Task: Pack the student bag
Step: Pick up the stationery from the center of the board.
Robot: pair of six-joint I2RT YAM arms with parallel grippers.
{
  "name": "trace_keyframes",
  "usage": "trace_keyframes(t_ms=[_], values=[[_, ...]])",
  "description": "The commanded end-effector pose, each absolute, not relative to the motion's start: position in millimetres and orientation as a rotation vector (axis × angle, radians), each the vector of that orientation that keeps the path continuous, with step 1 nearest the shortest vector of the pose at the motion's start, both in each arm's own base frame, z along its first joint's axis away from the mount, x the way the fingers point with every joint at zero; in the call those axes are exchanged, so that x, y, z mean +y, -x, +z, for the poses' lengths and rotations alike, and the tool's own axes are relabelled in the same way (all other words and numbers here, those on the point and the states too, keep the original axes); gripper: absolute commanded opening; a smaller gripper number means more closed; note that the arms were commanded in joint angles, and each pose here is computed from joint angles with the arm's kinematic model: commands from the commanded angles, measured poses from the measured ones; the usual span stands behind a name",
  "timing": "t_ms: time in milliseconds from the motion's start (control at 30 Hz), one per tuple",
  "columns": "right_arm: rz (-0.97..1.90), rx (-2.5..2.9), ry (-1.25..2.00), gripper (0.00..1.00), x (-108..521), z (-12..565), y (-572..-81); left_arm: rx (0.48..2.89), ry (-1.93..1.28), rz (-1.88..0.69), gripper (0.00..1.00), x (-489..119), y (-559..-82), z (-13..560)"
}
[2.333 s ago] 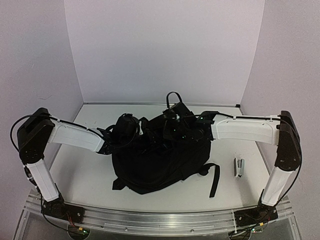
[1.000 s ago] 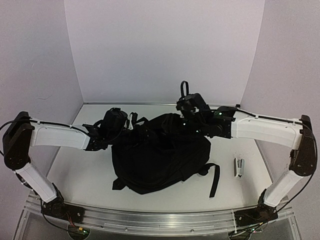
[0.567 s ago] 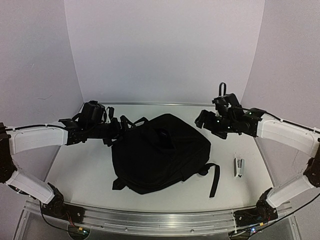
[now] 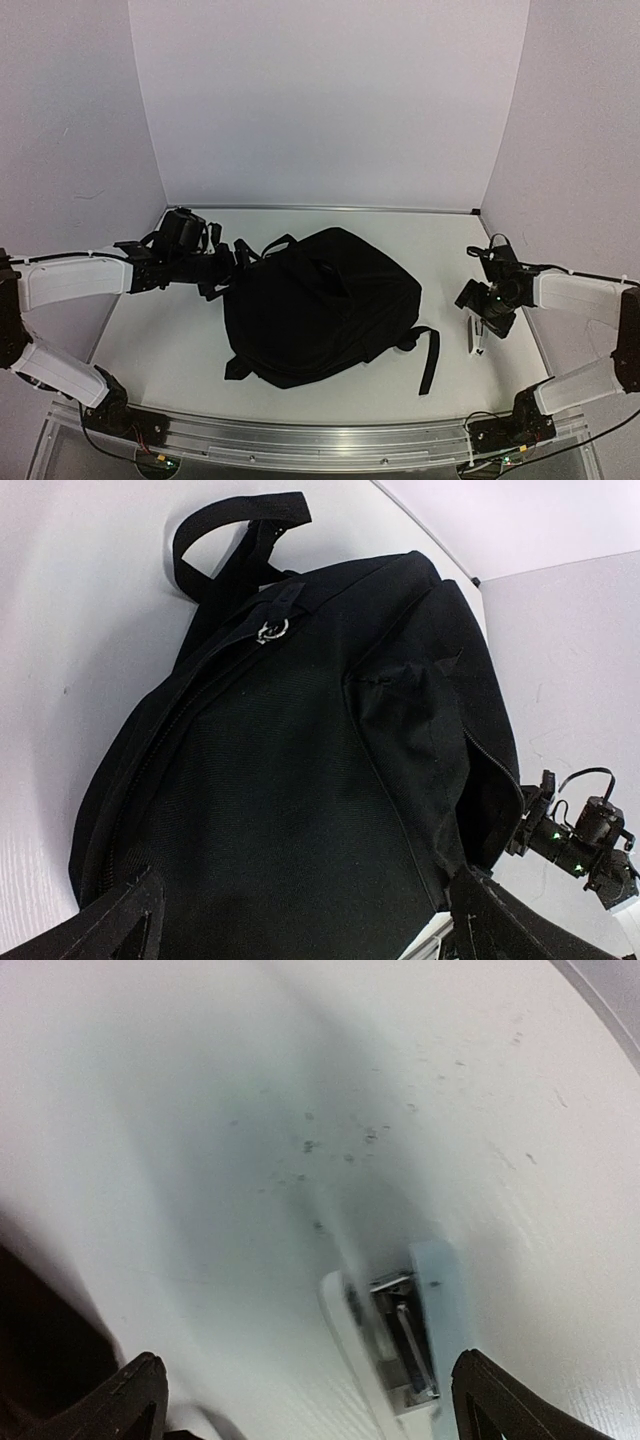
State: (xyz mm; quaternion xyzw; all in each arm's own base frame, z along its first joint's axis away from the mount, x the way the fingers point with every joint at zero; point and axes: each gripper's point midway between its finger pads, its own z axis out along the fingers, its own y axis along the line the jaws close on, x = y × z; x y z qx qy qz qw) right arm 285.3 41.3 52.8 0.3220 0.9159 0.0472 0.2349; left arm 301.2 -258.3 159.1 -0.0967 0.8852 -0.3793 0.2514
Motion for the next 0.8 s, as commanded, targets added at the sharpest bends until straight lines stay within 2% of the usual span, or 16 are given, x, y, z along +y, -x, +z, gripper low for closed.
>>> trace_keyframes(t_ms=[0, 167, 367, 767], values=[[0.132, 2.450, -0.974, 0.98, 29.8, 51.6, -282.2, 2.349, 0.265, -1.095, 1.00, -256.0, -300.5, 174.4], [0.058, 2.490, -1.013, 0.98, 19.7, 30.9, -272.0, 2.344, 0.260, -1.118, 1.00, -257.4, -300.3, 177.3], [0.100, 2.540, -0.990, 0.98, 29.4, 26.4, -277.4, 2.327, 0.249, -1.135, 1.00, -257.2, -299.8, 184.0], [0.226, 2.656, -0.853, 0.73, 52.5, 20.6, -279.7, 2.311, 0.270, -1.142, 1.00, -249.5, -299.0, 185.6]])
